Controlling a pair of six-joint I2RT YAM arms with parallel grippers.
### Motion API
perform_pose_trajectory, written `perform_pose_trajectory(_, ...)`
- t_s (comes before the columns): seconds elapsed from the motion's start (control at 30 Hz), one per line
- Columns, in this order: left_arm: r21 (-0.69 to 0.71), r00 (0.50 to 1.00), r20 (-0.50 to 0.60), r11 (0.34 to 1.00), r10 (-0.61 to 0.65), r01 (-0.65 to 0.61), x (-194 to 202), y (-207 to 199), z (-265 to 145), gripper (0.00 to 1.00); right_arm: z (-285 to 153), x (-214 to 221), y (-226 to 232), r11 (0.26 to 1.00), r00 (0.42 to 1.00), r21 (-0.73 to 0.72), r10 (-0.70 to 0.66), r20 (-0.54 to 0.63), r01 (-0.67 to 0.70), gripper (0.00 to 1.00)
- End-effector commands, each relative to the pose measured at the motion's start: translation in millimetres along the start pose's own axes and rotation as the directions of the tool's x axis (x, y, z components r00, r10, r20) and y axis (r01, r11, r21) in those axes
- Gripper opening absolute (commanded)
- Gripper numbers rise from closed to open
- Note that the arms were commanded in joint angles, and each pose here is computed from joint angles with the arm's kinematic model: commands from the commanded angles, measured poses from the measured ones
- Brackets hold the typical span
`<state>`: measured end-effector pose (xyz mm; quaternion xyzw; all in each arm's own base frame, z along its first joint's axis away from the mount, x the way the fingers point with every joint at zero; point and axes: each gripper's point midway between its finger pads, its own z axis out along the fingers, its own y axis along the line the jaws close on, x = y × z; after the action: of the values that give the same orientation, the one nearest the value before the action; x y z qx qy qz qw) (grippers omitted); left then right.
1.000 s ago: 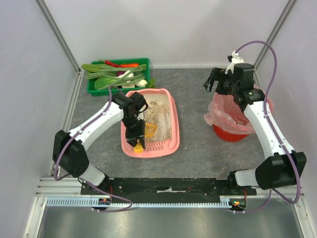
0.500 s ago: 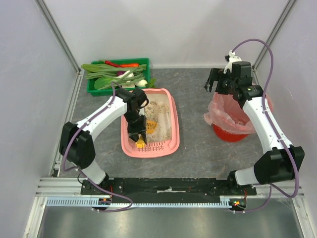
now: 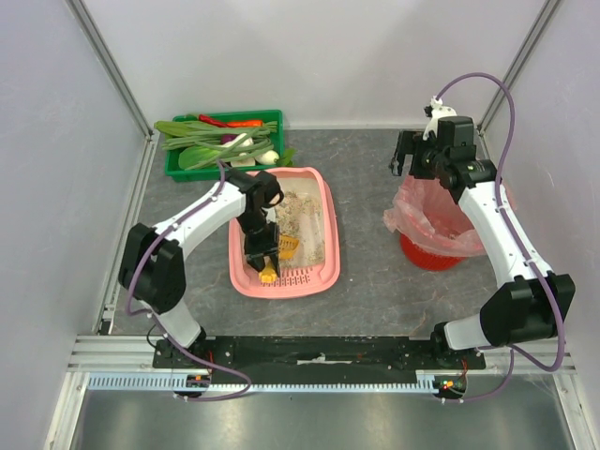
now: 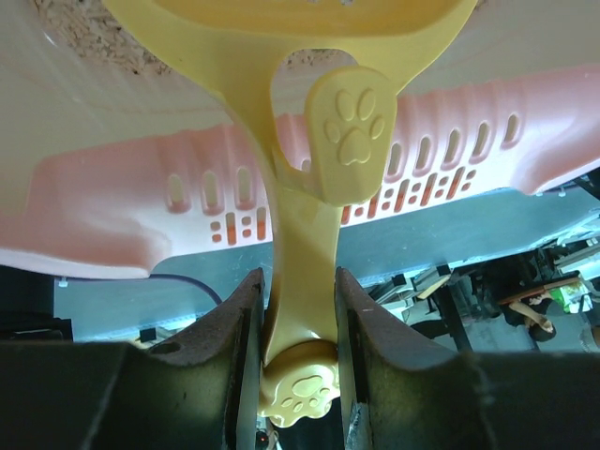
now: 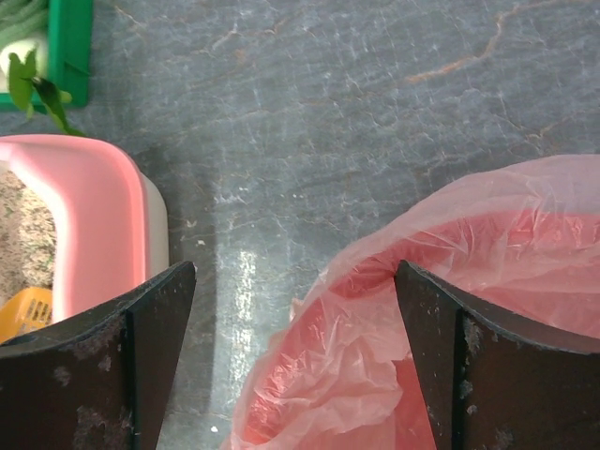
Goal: Clean the litter box
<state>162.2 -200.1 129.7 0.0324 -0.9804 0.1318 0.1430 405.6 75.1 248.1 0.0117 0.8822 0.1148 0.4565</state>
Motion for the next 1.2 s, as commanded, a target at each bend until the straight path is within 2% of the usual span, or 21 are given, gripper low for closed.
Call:
perform_pose_trajectory(0.0, -0.088, 0.989, -0.136, 0.995, -0.066, 0.054, 22, 13, -14, 0.02, -3, 5, -11, 0.998, 0.999, 0.052, -0.019, -0.027, 0.02, 0.96)
perform_pose_trajectory(0.33, -0.18, 0.999, -0.036, 0.983, -0.041, 0.034, -17, 28, -19, 0.02, -1, 7, -18, 0.996, 1.0, 0.09, 0.009, -0.025, -0.006, 0.96)
perform_pose_trajectory(0.73, -0.252, 0.996, -0.037, 0.964, 0.081, -0.088, -59, 32, -9, 0.02, 4, 6, -21, 0.991, 0.998, 0.115, 0.062, 0.01, -0.063, 0.96)
perform_pose_trajectory(0.87, -0.238, 0.996, -0.006, 0.967, 0.094, -0.092, -65, 29, -7, 0.02, 5, 6, -22, 0.987, 0.996, 0.128, 0.09, 0.024, -0.093, 0.96)
perform_pose_trajectory(1.17, -0.319, 0.975, 0.099, 0.934, 0.201, -0.16, -71, 37, -4, 0.02, 3, -8, -29, 0.982, 0.996, 0.169, 0.071, 0.057, -0.079, 0.95)
